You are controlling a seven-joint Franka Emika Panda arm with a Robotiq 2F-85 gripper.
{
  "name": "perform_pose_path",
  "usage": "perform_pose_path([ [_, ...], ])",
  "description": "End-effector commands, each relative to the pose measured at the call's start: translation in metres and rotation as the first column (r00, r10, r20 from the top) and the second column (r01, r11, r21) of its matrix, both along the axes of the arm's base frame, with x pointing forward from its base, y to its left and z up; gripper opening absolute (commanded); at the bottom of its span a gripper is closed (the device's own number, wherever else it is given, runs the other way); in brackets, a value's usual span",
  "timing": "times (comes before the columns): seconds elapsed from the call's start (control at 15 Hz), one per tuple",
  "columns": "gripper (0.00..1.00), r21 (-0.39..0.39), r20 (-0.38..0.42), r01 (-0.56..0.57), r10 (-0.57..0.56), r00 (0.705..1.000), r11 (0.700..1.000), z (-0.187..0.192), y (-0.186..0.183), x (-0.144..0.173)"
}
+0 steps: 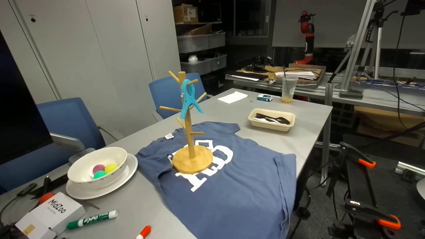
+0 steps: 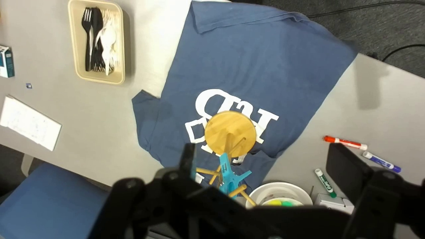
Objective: Pick up the light blue cloth peg and put it on the table.
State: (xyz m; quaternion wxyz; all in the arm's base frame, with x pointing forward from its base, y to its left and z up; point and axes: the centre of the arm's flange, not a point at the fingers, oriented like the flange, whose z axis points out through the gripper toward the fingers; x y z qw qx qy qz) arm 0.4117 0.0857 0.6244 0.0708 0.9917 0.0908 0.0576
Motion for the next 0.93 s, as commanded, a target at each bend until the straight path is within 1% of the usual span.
perform_pose_path([
  [0.0, 1.00, -0.019, 0.028, 0.027, -0.026, 0.999, 0.999, -0.042, 0.020, -0.001],
  [0.27, 1.00, -0.007, 0.054, 0.050, -0.050, 0.997, 0.999, -0.093, 0.049, -0.003],
  [0.47, 1.00, 0.025, 0.088, 0.080, -0.082, 0.993, 0.996, -0.125, 0.060, 0.003],
  [0.67, 1.00, 0.043, 0.146, 0.114, -0.119, 0.982, 0.993, -0.154, 0.064, 0.012],
  [0.87, 1.00, 0.031, 0.240, 0.123, -0.127, 0.963, 0.992, -0.175, 0.065, 0.023],
])
